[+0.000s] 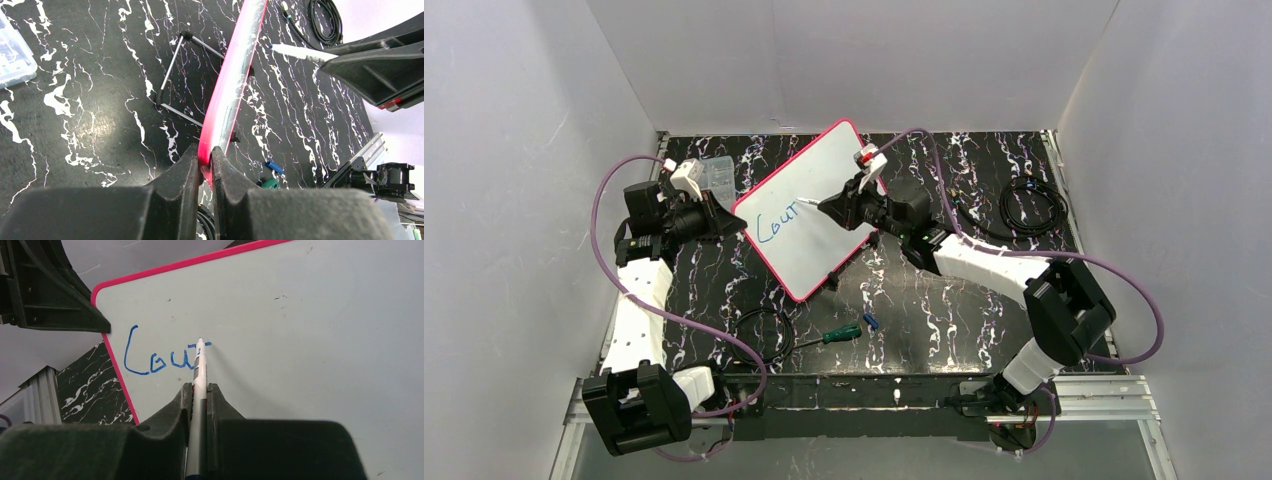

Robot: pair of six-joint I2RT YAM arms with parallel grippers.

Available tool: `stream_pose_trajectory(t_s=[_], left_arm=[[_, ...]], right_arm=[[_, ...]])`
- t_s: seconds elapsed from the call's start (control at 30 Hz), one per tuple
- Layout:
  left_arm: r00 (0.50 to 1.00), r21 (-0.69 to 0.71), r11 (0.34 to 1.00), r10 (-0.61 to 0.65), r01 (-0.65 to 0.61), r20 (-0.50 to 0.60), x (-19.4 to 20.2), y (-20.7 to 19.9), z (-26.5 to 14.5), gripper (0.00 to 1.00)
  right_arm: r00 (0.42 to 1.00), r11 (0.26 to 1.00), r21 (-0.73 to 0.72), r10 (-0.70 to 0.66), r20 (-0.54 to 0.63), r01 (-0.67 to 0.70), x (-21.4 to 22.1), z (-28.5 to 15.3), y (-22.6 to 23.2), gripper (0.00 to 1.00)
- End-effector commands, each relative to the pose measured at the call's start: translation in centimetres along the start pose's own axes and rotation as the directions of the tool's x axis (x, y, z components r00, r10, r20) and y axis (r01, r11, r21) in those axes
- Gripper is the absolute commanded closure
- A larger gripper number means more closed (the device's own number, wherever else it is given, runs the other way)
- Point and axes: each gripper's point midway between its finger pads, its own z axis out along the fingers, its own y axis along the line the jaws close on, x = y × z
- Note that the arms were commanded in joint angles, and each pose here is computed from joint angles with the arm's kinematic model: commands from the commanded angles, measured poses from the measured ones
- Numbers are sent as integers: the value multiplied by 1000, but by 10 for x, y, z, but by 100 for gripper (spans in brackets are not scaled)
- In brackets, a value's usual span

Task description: Write a sentence on the whiteboard

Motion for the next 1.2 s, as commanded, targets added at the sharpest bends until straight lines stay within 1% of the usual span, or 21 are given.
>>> stream_pose_trajectory(t_s=[0.0, 0.27, 0.5, 0.7, 1.17], left_arm=[[999, -39, 999, 29, -30, -15, 5, 6, -2, 100], [999, -40, 999, 25, -26, -21, 5, 8, -1, 100], [999, -42, 999, 23, -24, -25, 6, 9, -1, 100], [999, -41, 999, 23, -24, -25, 6, 8, -1, 100], [999, -39, 999, 24, -25, -25, 5, 8, -1, 100]], right_arm=[[999, 998, -55, -20, 50, 22, -18, 10, 9, 99], [999, 1000, -28, -7, 42, 8, -6, 15, 0, 99], [996, 1000, 2, 12, 92, -12, -16, 3, -6, 99], [996, 999, 37, 16, 87, -19, -14, 1, -17, 99], [998, 1000, 9, 25, 55, -25, -5, 16, -18, 99]])
